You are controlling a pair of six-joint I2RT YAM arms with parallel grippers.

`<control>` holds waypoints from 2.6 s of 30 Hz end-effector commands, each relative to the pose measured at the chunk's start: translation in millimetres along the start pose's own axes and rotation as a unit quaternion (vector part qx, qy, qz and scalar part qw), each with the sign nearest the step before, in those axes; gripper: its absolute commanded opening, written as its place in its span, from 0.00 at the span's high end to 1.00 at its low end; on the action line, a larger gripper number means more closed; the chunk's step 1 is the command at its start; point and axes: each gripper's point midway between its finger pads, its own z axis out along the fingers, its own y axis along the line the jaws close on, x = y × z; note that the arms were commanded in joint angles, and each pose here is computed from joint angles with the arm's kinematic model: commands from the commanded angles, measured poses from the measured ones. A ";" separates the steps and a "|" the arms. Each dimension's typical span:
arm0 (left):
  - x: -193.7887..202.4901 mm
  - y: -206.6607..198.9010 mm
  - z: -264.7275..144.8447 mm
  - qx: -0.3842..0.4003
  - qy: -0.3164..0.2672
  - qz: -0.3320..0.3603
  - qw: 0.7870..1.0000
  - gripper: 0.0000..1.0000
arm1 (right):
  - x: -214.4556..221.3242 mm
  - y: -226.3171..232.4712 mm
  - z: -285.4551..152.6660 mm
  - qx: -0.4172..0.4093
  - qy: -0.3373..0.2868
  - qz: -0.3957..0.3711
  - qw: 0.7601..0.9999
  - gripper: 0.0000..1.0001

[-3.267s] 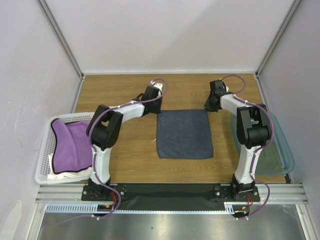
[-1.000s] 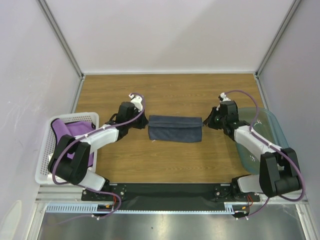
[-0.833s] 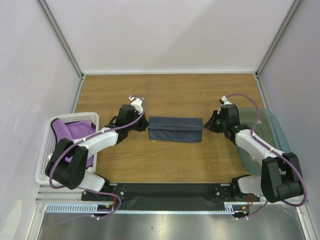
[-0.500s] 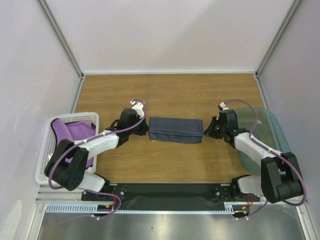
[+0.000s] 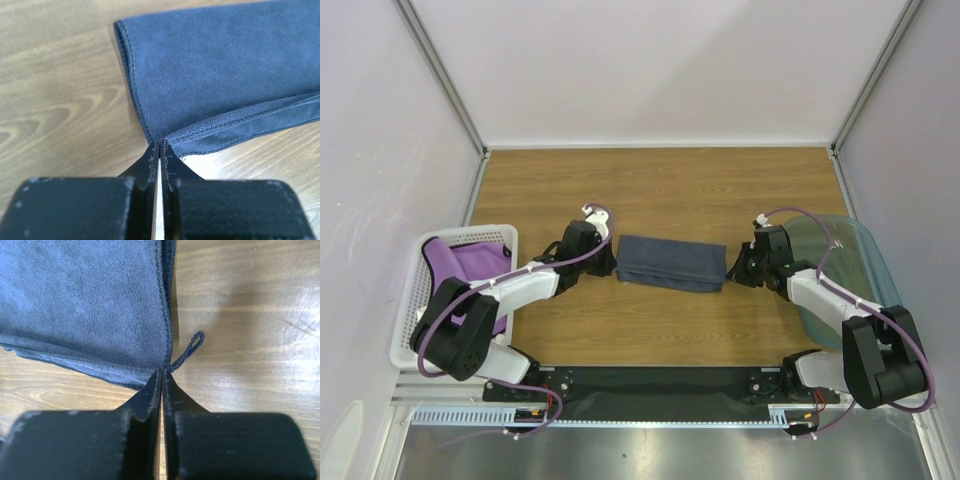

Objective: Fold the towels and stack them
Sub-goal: Fold the towel

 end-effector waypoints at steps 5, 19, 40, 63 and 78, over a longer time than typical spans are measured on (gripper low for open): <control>15.2 23.7 -5.8 -0.074 0.034 -0.013 0.997 0.76 | 18.8 -4.3 -12.0 0.026 0.036 -0.013 0.999 0.67; -70.7 -12.8 -42.2 -0.057 -0.069 -0.075 0.993 0.02 | -37.7 38.6 -43.4 -0.014 -0.044 0.000 0.999 0.46; -14.6 -57.4 31.6 -0.010 0.028 -0.124 0.992 0.38 | 19.6 34.5 6.7 0.045 0.050 -0.045 0.997 0.79; 17.2 -26.0 22.5 -0.167 0.051 -0.030 0.984 0.35 | -1.8 53.3 -32.9 0.021 0.011 -0.042 0.999 0.89; -32.2 -21.8 13.9 -0.230 -0.019 -0.056 0.972 0.32 | 34.1 83.3 20.7 0.002 0.061 -0.069 0.996 0.97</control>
